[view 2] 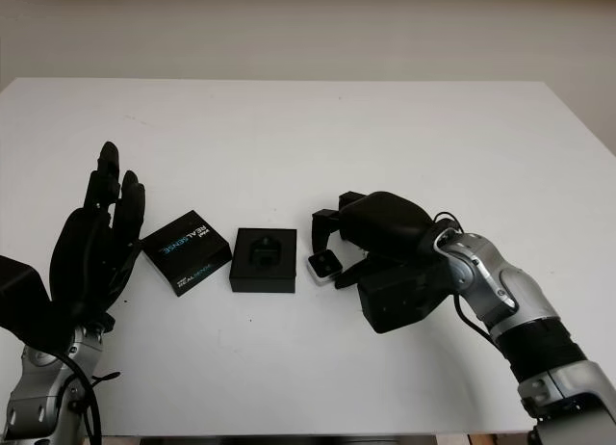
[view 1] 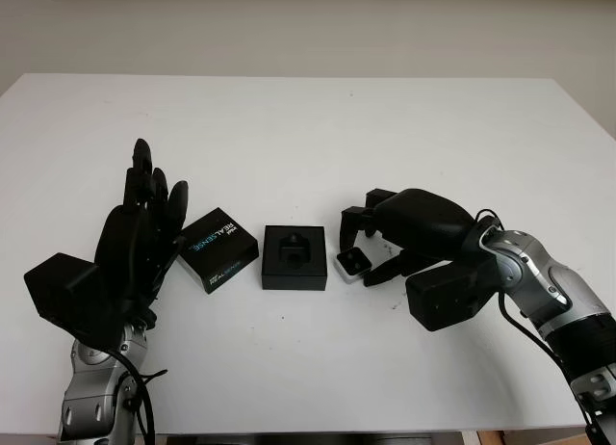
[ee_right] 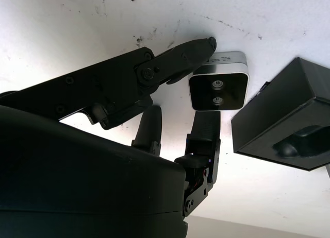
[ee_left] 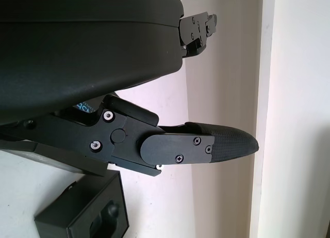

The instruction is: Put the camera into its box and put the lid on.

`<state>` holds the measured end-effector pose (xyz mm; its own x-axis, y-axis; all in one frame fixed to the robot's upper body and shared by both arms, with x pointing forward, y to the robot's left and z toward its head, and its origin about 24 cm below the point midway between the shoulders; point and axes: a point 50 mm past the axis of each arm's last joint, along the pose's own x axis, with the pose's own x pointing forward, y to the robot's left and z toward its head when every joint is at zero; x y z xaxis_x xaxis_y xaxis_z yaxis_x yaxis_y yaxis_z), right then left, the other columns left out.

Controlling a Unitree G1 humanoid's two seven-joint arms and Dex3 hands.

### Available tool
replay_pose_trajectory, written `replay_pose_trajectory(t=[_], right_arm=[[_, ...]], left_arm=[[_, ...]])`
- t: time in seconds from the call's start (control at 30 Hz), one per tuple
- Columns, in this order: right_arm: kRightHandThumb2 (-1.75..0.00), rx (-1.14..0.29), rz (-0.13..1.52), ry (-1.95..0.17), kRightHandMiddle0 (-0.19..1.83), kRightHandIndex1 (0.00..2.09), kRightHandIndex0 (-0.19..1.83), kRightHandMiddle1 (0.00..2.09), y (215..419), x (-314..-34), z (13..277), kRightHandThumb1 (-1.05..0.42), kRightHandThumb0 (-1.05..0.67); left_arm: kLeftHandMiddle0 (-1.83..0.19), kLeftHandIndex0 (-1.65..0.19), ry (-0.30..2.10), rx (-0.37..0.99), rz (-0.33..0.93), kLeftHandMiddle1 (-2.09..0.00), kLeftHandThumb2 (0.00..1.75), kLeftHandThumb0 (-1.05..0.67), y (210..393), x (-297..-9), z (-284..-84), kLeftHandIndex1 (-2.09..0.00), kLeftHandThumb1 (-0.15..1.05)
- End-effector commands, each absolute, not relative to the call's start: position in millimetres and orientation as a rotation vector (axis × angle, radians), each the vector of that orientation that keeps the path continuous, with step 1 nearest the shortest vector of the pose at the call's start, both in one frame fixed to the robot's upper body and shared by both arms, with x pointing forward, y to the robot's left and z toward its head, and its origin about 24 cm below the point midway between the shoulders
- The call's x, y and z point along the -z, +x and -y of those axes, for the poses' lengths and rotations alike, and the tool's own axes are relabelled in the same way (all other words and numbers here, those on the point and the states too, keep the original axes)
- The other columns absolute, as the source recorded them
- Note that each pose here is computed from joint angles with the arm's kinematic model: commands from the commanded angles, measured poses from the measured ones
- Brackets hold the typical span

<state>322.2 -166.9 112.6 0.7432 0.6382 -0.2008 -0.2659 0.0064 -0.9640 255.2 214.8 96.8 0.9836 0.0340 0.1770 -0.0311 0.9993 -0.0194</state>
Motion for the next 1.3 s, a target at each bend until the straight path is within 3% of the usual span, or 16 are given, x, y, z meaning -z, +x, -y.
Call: replay_pose_trajectory(t=[0.0, 0.17, 0.3, 0.43, 0.6, 0.67, 1.03, 1.27], right_arm=[[-0.05, -0.748, 0.323, -1.373, 0.3, 1.41, 0.23, 1.31, 320, -107, 164, -0.9, -0.47], [-0.06, -0.74, 0.348, -1.34, 0.36, 1.47, 0.26, 1.31, 319, -106, 164, -0.91, -0.45], [-0.07, -0.705, 0.402, -1.333, 0.4, 1.56, 0.34, 1.47, 320, -105, 164, -1.02, -0.41], [-0.07, -0.67, 0.393, -1.311, 0.35, 1.33, 0.25, 1.55, 322, -101, 167, -1.04, -0.39], [-0.05, -0.618, 0.358, -1.222, 0.3, 0.7, 0.21, 1.59, 325, -95, 172, -1.03, -0.36], [-0.05, -0.602, 0.347, -1.196, 0.3, 0.59, 0.23, 1.6, 326, -93, 173, -1.02, -0.35], [-0.05, -0.59, 0.303, -1.194, 0.3, 0.5, 0.27, 1.63, 328, -83, 179, -1.02, -0.35], [-0.05, -0.536, 0.208, -1.027, 0.29, 0.49, 0.29, 1.67, 336, -84, 190, -1.02, -0.32]], left_arm=[[0.19, 0.19, -0.01, -0.029, 0.188, 0.0, 0.4, -0.73, 255.2, -99, -213.9, 0.0, 1.05], [0.19, 0.19, -0.007, -0.032, 0.187, 0.0, 0.4, -0.73, 255.2, -99, -213.7, 0.0, 1.05], [0.19, 0.19, -0.006, -0.03, 0.182, 0.0, 0.4, -0.73, 254.8, -98, -213.9, 0.0, 1.05], [0.19, 0.19, -0.001, -0.029, 0.182, 0.0, 0.41, -0.72, 254.4, -98, -214.8, 0.0, 1.05], [0.19, 0.19, 0.003, -0.027, 0.179, 0.0, 0.41, -0.72, 254.0, -98, -215.6, 0.0, 1.05], [0.19, 0.19, -0.001, -0.027, 0.179, 0.0, 0.41, -0.72, 253.9, -97, -215.8, 0.0, 1.05], [0.19, 0.19, 0.005, -0.03, 0.176, 0.0, 0.41, -0.71, 253.6, -97, -217.4, 0.0, 1.05], [0.19, 0.19, 0.01, -0.025, 0.176, 0.0, 0.41, -0.72, 253.9, -97, -218.0, 0.0, 1.05]])
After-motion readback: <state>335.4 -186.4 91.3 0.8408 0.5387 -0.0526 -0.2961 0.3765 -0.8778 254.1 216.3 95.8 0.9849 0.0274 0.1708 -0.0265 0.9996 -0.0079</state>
